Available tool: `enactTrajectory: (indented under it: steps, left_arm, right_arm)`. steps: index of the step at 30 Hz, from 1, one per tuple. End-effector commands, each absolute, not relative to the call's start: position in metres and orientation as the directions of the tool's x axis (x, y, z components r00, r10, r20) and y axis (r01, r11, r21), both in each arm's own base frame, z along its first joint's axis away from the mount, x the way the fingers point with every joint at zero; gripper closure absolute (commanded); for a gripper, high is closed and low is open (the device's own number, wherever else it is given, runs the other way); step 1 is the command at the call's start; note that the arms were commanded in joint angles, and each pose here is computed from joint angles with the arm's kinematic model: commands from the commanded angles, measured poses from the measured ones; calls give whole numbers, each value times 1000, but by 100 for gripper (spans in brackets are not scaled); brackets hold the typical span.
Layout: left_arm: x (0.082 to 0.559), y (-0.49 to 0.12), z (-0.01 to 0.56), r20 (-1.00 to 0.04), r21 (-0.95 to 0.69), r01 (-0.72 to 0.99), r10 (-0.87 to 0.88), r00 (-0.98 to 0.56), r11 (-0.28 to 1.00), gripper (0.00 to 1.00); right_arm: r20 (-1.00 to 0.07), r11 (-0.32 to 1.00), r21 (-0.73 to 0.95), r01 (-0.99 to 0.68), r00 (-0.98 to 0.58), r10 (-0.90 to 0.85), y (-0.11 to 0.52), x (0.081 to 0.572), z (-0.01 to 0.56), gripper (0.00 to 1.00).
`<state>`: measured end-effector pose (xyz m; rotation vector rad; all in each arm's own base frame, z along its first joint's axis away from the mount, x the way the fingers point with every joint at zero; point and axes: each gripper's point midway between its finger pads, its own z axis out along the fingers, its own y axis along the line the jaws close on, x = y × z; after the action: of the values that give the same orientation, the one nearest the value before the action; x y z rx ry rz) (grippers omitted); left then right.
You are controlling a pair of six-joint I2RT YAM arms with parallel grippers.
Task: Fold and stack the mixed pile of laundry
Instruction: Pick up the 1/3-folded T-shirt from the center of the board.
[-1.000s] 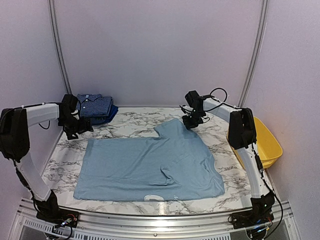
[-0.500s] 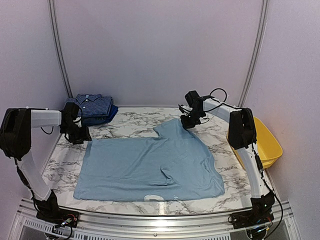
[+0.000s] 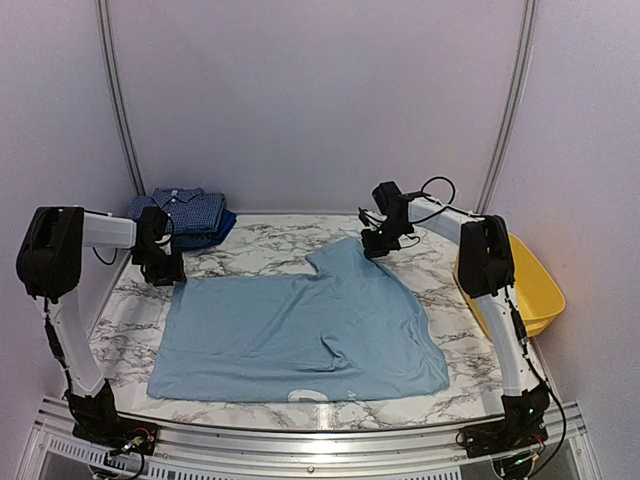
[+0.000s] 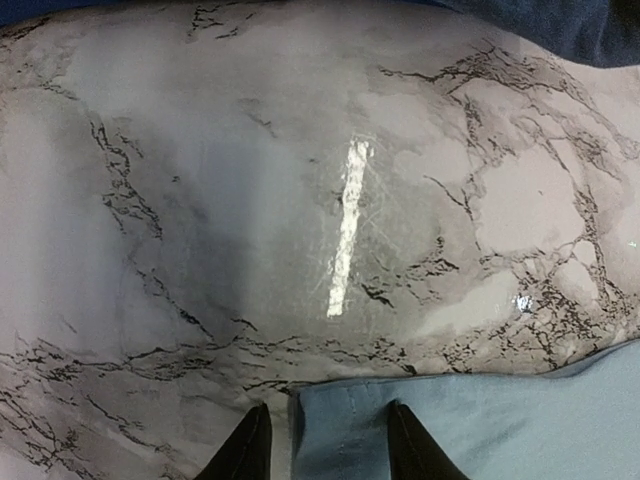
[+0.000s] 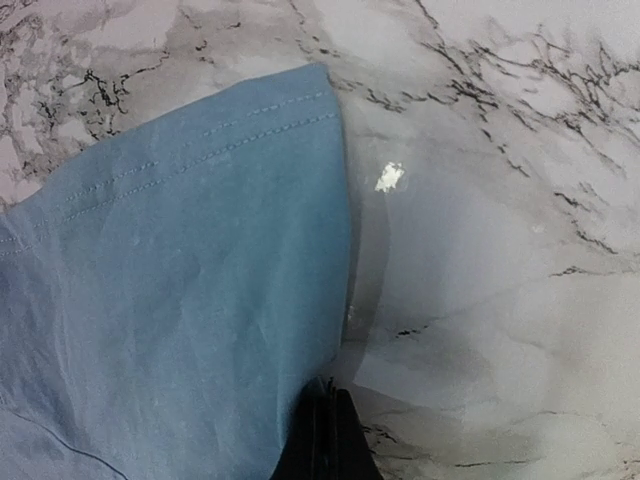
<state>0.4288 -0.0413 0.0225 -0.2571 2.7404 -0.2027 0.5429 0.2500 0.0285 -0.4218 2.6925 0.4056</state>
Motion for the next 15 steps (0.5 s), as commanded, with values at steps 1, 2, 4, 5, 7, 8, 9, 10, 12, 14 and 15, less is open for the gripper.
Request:
enactTrajectory:
  steps: [1,2,4,5,7,8,9,10,12,14,15]
  left_arm:
    - [438,-37,15,-357,-154,-144,-191,-915,977,59]
    - [438,-37,14,-353,-154,-142,-189,-916,978,60]
    - [439,-38,12,-350,-155,-139,-186,-918,978,63]
    - [439,-39,12,-349,-160,-138,-187,-918,977,64]
    - [441,-41,13,-351,-168,-131,-183,-918,977,66]
    - [443,-42,13,-351,-171,-125,-179,-919,977,68]
    - [444,-42,13,-352,-174,-120,-176,-919,977,70]
    - [445,-43,13,-352,-176,-115,-171,-920,978,74]
    - [445,-43,15,-354,-177,-111,-168,-920,978,82]
    - [446,-43,17,-359,-177,-111,-169,-918,978,87]
    - [446,-44,19,-362,-179,-109,-169,-917,978,89]
  right_arm:
    - [-450,915,242,-322,-873,-188,242,550,53,100]
    - [-450,916,242,-319,-874,-185,240,551,53,100]
    - [-450,917,246,-315,-875,-180,238,551,53,100]
    - [-448,917,247,-312,-876,-177,237,551,52,100]
    - [-449,917,250,-310,-876,-173,235,552,53,100]
    - [-449,917,252,-310,-877,-172,235,553,53,100]
    - [-450,917,254,-309,-876,-170,234,553,53,100]
    - [-450,917,255,-307,-877,-169,234,553,54,100]
    - [-453,916,259,-306,-876,-165,233,554,56,100]
    - [-458,915,263,-304,-875,-159,232,555,59,100]
    - [-461,914,267,-305,-874,-156,232,556,61,100]
